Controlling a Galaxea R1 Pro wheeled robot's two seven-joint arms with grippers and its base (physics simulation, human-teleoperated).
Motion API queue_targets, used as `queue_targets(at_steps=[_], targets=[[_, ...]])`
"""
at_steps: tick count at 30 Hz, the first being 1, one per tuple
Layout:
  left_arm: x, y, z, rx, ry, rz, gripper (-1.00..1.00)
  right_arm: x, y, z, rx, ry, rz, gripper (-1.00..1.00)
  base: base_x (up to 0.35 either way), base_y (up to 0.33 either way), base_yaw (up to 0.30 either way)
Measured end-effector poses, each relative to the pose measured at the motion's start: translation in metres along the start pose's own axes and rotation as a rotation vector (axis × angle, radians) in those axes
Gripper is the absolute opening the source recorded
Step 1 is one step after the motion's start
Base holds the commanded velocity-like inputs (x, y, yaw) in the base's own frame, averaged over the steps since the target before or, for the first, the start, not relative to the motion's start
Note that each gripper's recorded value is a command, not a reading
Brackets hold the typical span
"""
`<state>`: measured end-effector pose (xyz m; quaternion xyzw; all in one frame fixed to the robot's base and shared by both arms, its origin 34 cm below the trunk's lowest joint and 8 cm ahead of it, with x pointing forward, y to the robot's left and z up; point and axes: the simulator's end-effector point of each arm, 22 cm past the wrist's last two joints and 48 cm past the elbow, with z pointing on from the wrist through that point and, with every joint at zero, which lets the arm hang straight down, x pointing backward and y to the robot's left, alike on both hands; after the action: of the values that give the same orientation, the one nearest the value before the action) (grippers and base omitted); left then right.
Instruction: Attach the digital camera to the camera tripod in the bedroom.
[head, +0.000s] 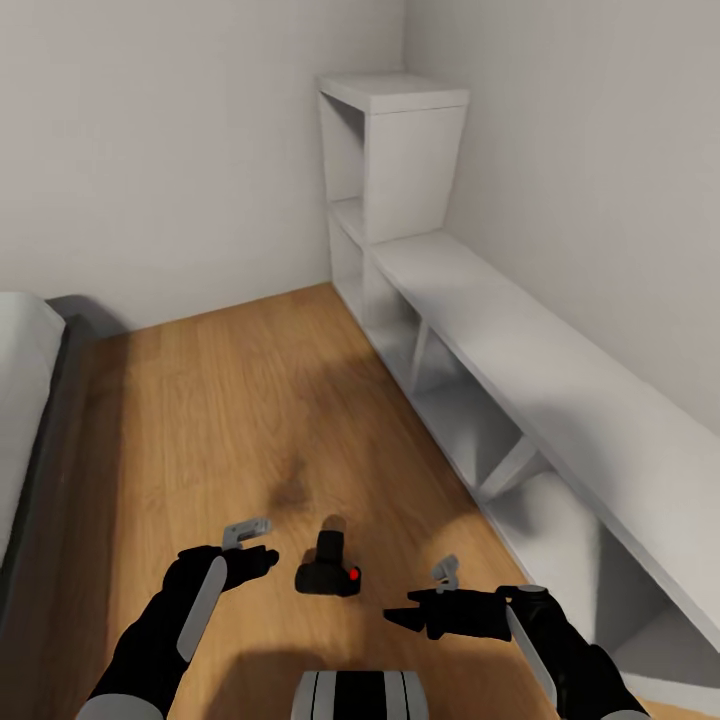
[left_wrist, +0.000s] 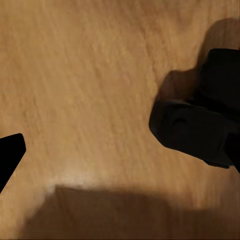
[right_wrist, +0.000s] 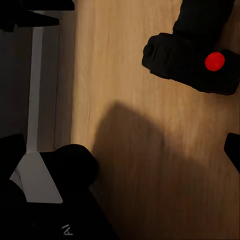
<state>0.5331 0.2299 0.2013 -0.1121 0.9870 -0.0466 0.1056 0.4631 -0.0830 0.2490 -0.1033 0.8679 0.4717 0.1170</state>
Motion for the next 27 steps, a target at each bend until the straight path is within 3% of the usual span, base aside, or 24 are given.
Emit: queue_targets(at_steps=[27], targets=[[0.0008, -0.0001, 0.0003, 0.000, 0.002, 0.000, 1.00, -0.0010, -0.0019, -0.0007, 0.009, -0.003, 0.001, 1.00, 0.030, 0.011, 0.000]])
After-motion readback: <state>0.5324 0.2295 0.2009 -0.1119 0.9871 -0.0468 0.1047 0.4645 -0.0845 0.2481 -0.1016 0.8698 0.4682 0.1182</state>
